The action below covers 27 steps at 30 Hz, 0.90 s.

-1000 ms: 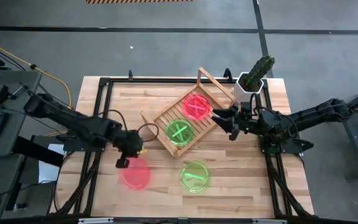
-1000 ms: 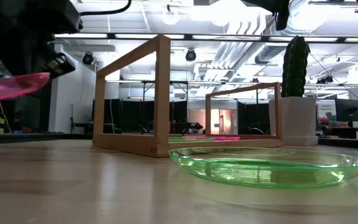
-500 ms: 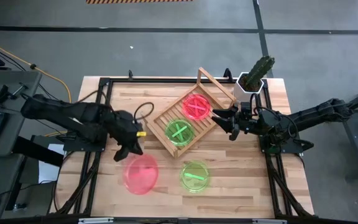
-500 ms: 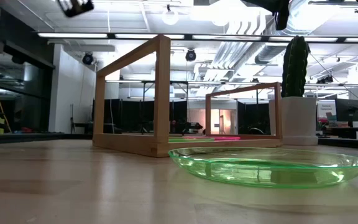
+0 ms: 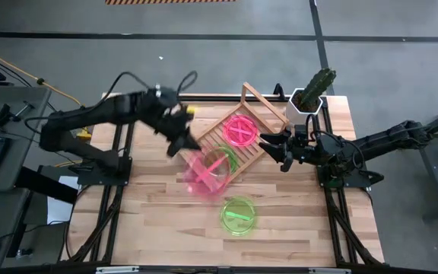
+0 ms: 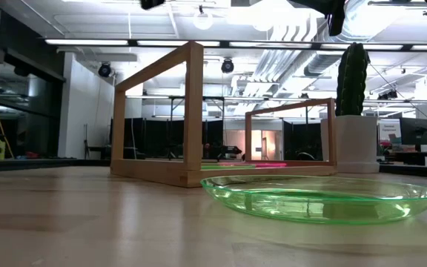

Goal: Place and stack plates onto a shelf
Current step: Stack the pink plate on top of the other pink plates on the shelf

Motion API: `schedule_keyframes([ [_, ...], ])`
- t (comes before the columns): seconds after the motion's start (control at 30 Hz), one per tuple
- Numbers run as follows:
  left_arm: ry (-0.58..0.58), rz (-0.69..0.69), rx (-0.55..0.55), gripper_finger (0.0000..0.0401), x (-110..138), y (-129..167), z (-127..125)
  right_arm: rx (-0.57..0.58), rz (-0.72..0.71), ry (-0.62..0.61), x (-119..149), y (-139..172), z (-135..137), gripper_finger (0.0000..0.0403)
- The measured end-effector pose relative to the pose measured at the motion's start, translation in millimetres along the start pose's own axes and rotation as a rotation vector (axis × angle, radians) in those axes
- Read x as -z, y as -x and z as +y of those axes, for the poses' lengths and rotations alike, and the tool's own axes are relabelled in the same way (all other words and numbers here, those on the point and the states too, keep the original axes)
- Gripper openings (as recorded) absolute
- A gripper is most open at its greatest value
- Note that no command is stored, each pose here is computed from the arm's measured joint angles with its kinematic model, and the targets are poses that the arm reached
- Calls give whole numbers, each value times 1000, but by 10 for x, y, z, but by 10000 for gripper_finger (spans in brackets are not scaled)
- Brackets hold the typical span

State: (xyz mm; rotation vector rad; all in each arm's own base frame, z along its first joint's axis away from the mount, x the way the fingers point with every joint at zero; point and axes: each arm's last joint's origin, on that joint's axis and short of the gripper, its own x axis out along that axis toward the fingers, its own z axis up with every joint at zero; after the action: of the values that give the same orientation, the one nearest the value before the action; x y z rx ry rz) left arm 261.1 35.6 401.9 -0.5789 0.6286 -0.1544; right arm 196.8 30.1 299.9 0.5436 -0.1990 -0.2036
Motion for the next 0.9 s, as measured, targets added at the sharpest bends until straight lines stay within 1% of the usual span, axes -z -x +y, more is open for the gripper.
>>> schedule_keyframes([
  [0.17, -7, -85, -84, 0, -322, 54, 323, -2, -4, -2, -4, 0, 2, 210],
  [0.4, 11, -143, -116, 0, -527, -81, 723, -3, -6, 1, -6, 0, 3, 210],
  [0.57, 22, -146, -143, 0, -603, -313, 973, -4, -8, 1, -7, 0, 5, 210],
  [0.7, 37, -118, -180, 0, -612, -574, 1189, -26, -41, -13, -44, 1, 25, 210],
  [0.83, 29, -78, -267, 0, -576, -836, 1431, -111, -99, 22, -125, 17, 78, 210],
  [0.9, 46, -55, -307, 0, -544, -973, 1563, -150, -136, 35, -178, 37, 103, 210],
])
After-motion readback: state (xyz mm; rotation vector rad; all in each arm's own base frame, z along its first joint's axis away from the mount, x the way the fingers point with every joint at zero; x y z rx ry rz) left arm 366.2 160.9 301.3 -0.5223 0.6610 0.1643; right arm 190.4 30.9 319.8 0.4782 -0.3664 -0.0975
